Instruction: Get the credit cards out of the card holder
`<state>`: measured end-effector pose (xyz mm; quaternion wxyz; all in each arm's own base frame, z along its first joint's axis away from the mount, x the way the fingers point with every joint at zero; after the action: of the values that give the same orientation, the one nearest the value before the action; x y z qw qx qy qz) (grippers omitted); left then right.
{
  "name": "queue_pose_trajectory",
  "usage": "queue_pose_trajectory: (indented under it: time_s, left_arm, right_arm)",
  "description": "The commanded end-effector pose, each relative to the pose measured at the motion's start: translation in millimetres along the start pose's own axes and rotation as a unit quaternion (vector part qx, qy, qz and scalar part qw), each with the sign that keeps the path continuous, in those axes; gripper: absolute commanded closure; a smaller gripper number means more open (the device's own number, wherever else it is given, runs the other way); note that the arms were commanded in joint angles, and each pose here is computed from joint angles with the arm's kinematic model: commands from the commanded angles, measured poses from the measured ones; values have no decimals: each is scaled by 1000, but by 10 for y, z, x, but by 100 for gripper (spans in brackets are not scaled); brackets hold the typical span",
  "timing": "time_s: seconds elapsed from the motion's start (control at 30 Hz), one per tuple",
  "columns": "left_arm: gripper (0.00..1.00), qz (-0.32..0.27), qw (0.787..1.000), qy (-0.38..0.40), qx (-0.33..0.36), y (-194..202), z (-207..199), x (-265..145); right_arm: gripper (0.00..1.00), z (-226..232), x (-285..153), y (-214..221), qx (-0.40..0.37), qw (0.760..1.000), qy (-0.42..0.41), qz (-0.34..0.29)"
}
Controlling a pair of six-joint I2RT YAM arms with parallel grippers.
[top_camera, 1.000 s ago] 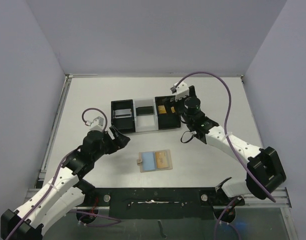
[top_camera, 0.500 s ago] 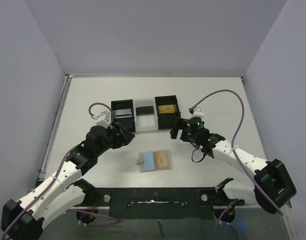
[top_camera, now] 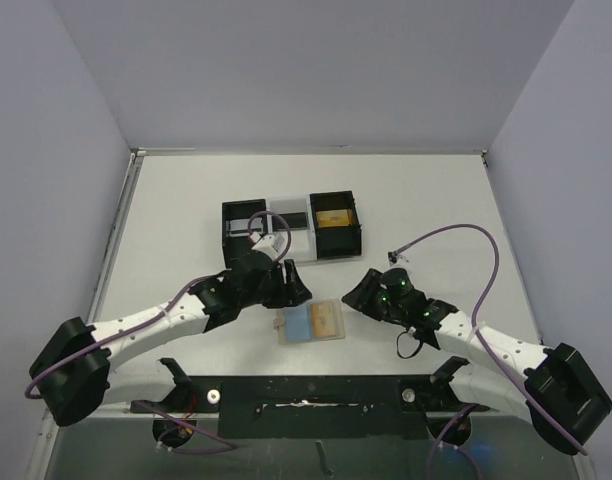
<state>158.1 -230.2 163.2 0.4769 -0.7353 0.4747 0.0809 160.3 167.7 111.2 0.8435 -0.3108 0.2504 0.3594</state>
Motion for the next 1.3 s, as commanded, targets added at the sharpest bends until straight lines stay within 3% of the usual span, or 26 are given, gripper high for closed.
queue_pose_trajectory:
  time_s: [0.0, 0.17, 0.27, 0.5, 0.97, 1.27]
  left_arm:
    - [48, 7, 999, 41, -7, -221, -300, 156]
    - [54, 26, 997, 58, -35, -83, -251, 307]
    - [65, 49, 996, 51, -47, -6, -192, 398]
    - [74, 84, 994, 42, -55, 113, -137, 512]
    - [79, 127, 989, 25, -65, 353, 20, 625]
    - [82, 138, 988, -3, -72, 413, 77, 700]
  right_arm:
    - [67, 234, 16, -9, 36, 998, -56, 8]
    - [71, 280, 100, 100, 30, 996, -77, 45]
    - [73, 285, 163, 136, 22, 996, -71, 59]
    - [77, 242, 250, 200, 24, 995, -53, 83]
    - [80, 356, 195, 166, 9, 995, -61, 85]
    - [80, 104, 282, 300, 33, 993, -10, 115]
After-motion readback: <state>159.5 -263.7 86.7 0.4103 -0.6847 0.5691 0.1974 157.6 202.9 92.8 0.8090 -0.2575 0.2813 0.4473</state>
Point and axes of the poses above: each gripper's point midway between its finger pads, its own x axis out along the fingers, its own z axis along the line the jaws close on, y = z × x, the point moved 8 cm from there along -x, back along the fingers, and after that the axes turned 8 degrees about x, right-handed, at the moved point
